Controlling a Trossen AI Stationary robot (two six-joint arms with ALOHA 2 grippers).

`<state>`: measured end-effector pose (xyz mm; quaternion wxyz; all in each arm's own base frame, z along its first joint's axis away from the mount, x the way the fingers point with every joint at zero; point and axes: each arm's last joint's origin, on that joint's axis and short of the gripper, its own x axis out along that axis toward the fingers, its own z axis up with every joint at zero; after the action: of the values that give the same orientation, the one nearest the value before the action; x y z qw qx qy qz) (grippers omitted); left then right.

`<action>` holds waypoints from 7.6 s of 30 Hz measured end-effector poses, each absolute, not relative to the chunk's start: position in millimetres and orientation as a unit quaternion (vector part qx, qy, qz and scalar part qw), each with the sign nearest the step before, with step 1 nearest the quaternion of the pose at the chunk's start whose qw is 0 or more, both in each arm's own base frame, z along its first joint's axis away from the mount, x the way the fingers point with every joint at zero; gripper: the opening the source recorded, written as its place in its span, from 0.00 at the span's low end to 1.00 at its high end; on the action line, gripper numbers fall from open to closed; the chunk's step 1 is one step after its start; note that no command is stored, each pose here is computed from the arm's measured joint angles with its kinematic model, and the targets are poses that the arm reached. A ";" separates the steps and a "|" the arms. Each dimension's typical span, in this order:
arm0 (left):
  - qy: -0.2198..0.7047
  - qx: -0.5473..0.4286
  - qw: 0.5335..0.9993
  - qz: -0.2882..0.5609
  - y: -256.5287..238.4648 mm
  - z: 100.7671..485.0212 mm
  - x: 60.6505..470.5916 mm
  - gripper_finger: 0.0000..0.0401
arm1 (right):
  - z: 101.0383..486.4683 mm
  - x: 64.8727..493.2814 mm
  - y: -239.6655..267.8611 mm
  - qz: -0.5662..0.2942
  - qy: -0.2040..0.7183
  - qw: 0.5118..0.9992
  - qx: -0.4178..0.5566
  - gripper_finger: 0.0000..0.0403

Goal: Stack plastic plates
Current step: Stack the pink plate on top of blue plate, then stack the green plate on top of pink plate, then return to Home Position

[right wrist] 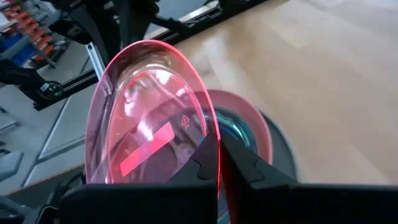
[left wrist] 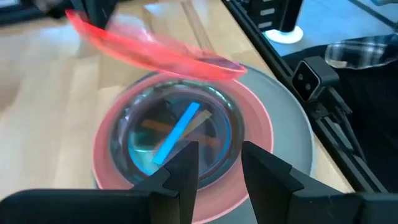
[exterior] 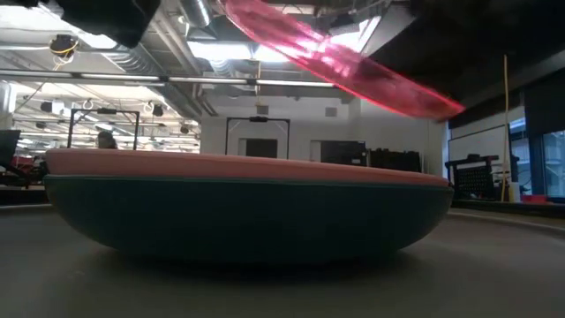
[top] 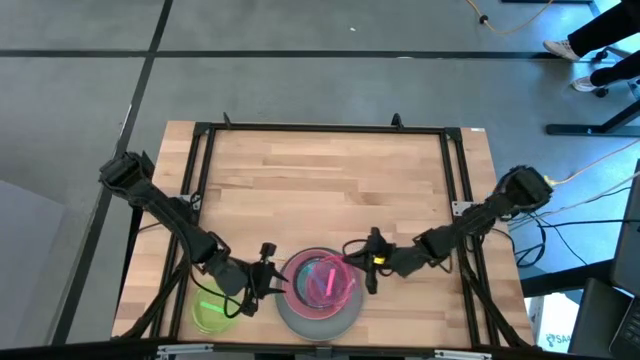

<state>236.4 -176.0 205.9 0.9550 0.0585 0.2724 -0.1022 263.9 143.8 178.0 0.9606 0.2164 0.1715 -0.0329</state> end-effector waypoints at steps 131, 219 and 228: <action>0.344 -0.087 0.935 0.009 -146.7 225.2 180.2 0.00 | 144.6 283.1 140.9 0.069 0.216 0.964 0.137 0.45; 0.032 -0.023 0.998 0.051 -20.1 171.0 122.8 0.02 | 191.5 144.4 31.6 0.050 0.059 0.996 0.039 0.03; -0.003 -0.038 0.997 0.065 -6.2 168.4 111.8 0.00 | 178.0 112.2 25.7 0.089 -0.032 0.994 0.056 0.01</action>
<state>111.8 -6.2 168.4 0.9972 -0.0379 -0.0034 0.0649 112.2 25.7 178.0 0.9939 0.0559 -0.0325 0.0890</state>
